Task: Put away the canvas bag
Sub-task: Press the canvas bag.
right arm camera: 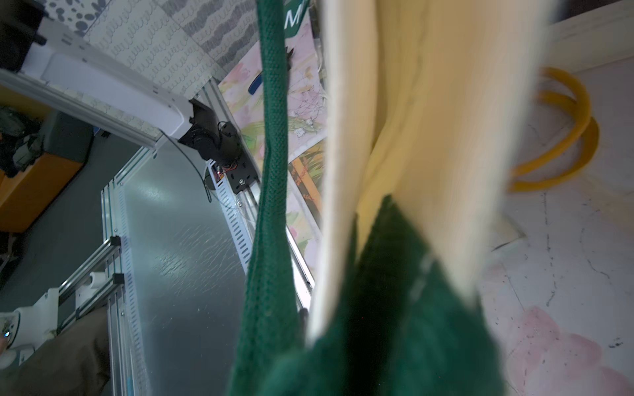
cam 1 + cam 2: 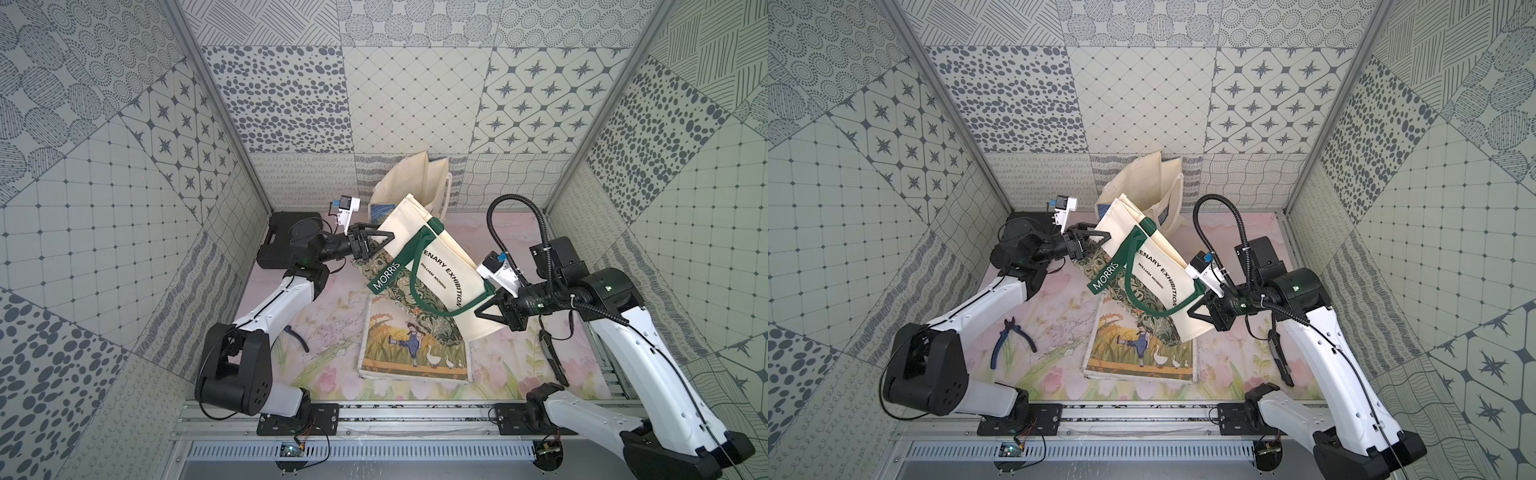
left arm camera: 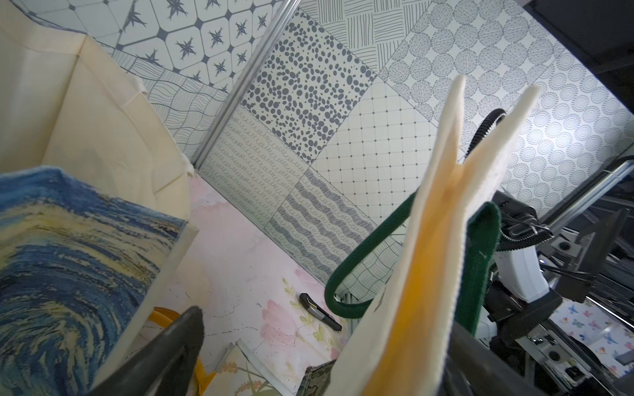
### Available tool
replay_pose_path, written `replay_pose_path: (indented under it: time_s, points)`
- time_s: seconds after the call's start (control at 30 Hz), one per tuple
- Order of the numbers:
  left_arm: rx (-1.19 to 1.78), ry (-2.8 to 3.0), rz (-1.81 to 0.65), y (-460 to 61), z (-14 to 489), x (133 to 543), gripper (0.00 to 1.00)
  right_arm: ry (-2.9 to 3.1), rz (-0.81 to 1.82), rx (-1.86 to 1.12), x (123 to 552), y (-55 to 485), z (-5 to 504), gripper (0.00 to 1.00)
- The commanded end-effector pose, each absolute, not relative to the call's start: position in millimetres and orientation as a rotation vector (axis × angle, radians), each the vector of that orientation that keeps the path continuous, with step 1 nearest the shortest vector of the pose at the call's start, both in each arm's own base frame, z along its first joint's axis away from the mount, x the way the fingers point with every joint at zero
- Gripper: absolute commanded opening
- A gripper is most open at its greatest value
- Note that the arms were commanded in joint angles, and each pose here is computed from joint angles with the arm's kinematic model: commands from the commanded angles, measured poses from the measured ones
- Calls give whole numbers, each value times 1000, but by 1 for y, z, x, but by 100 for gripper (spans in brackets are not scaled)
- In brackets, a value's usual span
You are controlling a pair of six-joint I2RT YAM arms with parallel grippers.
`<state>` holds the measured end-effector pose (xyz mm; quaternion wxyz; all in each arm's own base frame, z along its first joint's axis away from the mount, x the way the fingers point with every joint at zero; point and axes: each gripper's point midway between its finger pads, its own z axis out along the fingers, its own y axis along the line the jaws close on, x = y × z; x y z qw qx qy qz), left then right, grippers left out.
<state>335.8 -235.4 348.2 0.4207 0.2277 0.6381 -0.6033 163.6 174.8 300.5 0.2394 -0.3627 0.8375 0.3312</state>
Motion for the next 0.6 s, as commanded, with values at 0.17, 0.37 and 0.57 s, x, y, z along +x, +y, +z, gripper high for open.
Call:
replay_pose_path:
  time_s: [0.17, 0.37, 0.57]
  points:
    - [263, 1889, -1196, -193, 305, 355, 100, 2191, 630, -586, 230, 137, 349, 0]
    - [271, 1881, -1160, -184, 299, 348, 100, 2116, 539, -385, 252, 115, 371, 0]
    - [334, 1918, -1139, -187, 296, 332, 100, 2133, 435, 1, 281, 79, 374, 0]
